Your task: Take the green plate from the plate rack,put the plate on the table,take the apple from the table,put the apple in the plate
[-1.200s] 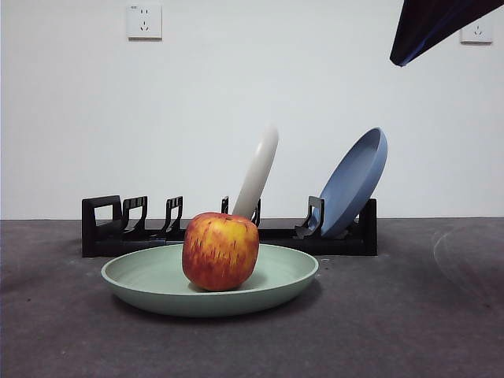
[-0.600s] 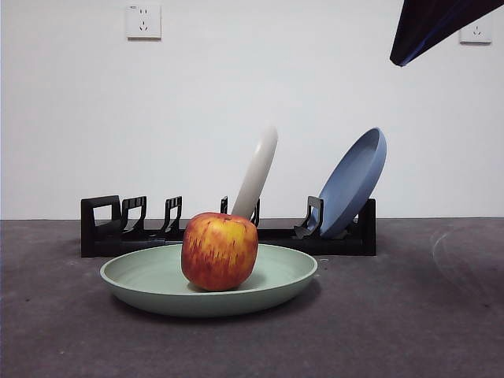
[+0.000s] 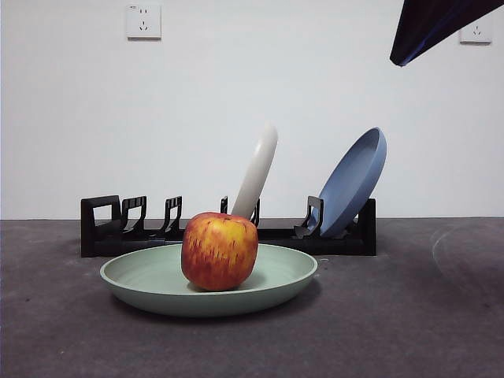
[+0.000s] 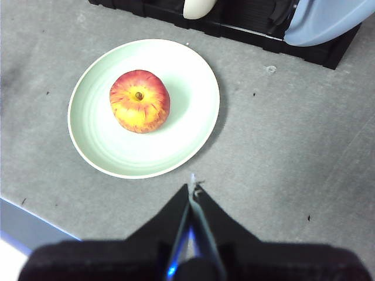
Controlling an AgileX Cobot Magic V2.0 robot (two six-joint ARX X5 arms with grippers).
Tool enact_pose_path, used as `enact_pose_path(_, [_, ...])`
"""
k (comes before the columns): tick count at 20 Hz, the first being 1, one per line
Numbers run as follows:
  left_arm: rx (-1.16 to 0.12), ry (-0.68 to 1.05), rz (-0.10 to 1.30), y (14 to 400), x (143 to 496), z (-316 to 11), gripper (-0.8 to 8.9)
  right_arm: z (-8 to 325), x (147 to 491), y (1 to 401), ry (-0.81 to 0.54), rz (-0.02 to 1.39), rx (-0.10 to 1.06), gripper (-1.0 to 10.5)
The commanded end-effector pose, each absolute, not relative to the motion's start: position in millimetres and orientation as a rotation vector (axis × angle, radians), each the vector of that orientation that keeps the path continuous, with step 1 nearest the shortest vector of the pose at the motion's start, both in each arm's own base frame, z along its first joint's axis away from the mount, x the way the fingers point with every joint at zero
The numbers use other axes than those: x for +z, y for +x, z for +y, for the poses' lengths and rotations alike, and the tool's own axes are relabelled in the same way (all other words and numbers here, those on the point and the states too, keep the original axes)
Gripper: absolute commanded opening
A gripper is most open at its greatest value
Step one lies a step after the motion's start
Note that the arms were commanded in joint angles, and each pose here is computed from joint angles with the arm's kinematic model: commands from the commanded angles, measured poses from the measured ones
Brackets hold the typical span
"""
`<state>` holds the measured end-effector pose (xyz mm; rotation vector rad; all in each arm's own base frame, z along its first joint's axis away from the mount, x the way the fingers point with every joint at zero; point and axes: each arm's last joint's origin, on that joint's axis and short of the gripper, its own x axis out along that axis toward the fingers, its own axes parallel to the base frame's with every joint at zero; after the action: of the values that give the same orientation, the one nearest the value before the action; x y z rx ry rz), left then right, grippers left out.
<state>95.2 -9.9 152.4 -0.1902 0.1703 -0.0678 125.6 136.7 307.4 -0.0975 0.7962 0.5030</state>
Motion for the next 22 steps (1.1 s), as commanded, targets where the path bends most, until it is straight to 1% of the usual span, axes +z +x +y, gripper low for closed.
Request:
enact_pose_path(1, [-0.069,-0.178,0.174,95.9,150.4,-9.8,0.0,137.2,304.9,126.1,-0.091,0.8,0.495,0.0])
enact_pose_path(8, [-0.067,-0.176,0.193,96.8,149.0,-9.8,0.0,137.2,304.9,126.1,-0.091,0.8,0.495,0.0])
enact_pose_path(10, [-0.067,-0.176,0.198,97.0,148.6,-9.9,0.0,136.7,304.3,125.7,-0.121,0.8,0.503,0.0])
enact_pose_path(12, [-0.067,-0.176,0.202,97.2,148.2,-9.9,0.0,136.2,303.6,125.2,-0.124,0.81,0.5,0.0])
enact_pose_path(14, [-0.066,-0.175,0.208,97.5,147.8,-9.9,0.0,134.3,301.2,123.6,-0.175,0.832,0.505,0.0])
enact_pose_path(16, [-0.065,-0.175,0.215,97.8,147.2,-10.0,0.0,131.8,292.9,122.1,-0.291,0.885,0.509,0.0])
enact_pose_path(18, [-0.064,-0.174,0.223,98.1,146.6,-10.0,0.0,128.0,271.3,121.9,-0.432,0.896,0.462,0.0])
enact_pose_path(19, [-0.064,-0.174,0.226,98.2,146.4,-10.0,0.0,126.5,254.7,123.5,-0.459,0.888,0.42,0.0])
enact_pose_path(20, [-0.064,-0.174,0.228,98.3,146.2,-10.0,0.0,124.1,235.8,126.4,-0.446,0.87,0.389,0.0])
enact_pose_path(21, [-0.064,-0.174,0.23,98.4,146.1,-10.0,0.0,121.8,215.8,131.2,-0.397,0.823,0.373,0.0])
enact_pose_path(22, [-0.064,-0.174,0.23,98.3,146.0,-10.0,0.0,119.3,197.2,136.9,-0.321,0.741,0.363,0.0])
